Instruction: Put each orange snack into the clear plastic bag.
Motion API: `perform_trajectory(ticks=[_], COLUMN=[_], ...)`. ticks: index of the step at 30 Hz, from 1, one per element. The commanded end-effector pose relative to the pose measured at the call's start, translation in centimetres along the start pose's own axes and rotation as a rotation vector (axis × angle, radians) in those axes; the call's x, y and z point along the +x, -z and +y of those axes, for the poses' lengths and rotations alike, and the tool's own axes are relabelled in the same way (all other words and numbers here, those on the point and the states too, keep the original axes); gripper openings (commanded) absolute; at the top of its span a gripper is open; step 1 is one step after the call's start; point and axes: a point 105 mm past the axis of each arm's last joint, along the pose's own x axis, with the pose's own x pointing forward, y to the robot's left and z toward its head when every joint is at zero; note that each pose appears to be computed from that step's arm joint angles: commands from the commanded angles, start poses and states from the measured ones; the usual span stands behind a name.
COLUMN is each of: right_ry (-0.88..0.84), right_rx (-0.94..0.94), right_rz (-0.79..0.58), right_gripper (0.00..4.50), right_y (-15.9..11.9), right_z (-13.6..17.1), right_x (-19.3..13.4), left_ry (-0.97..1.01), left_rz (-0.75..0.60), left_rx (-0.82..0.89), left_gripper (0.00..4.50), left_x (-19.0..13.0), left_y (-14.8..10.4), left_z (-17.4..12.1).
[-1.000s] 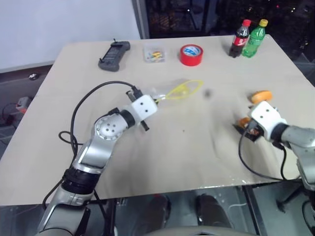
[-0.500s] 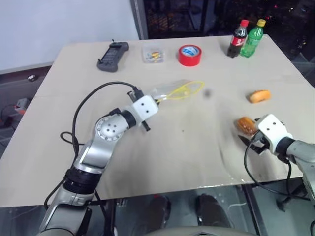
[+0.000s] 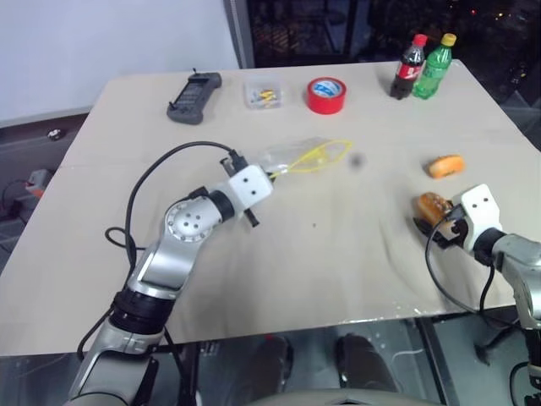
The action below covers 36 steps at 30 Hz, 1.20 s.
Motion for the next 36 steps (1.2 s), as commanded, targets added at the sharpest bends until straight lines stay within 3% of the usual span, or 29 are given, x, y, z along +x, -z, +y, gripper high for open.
perform_trajectory(ticks=[1, 7, 11, 14, 20, 24, 29, 36], right_ry=[0.021, 0.047, 0.027, 0.008, -0.180, -0.329, -0.406, -0.454], right_rx=[-0.070, -0.042, -0.027, -0.038, -0.040, -0.092, -0.117, -0.131], right_rz=[-0.046, -0.022, -0.021, -0.052, -0.239, -0.323, -0.338, -0.327], right_gripper=[4.42, 4.42, 2.72, 2.13, 2.13, 2.13, 2.13, 2.13], right_y=[-1.4, -0.3, -0.3, -1.2, -7.6, -11.7, -13.4, -14.1], right_z=[-0.5, -0.8, -0.6, -0.2, 4.1, 8.5, 11.2, 12.6], right_x=[-0.6, -0.1, 0.1, 0.2, 0.8, 2.7, 4.3, 5.6], left_ry=[-0.030, -0.028, -0.030, -0.032, -0.039, -0.021, -0.024, 0.024], left_rz=[-0.033, -0.041, -0.042, -0.050, -0.055, -0.073, -0.111, -0.163], left_rx=[0.004, 0.000, -0.003, -0.005, 0.041, 0.059, 0.077, 0.121], left_gripper=[0.00, 0.00, 0.00, 0.00, 0.00, 0.00, 0.00, 0.00], left_x=[-0.4, -0.3, -0.4, -0.5, -1.2, -1.4, -1.4, -1.9], left_y=[-0.7, -0.9, -0.9, -1.0, -0.3, -0.3, -1.2, -2.1], left_z=[0.7, 0.6, 0.7, 0.7, 0.9, 0.8, 0.6, -1.0])
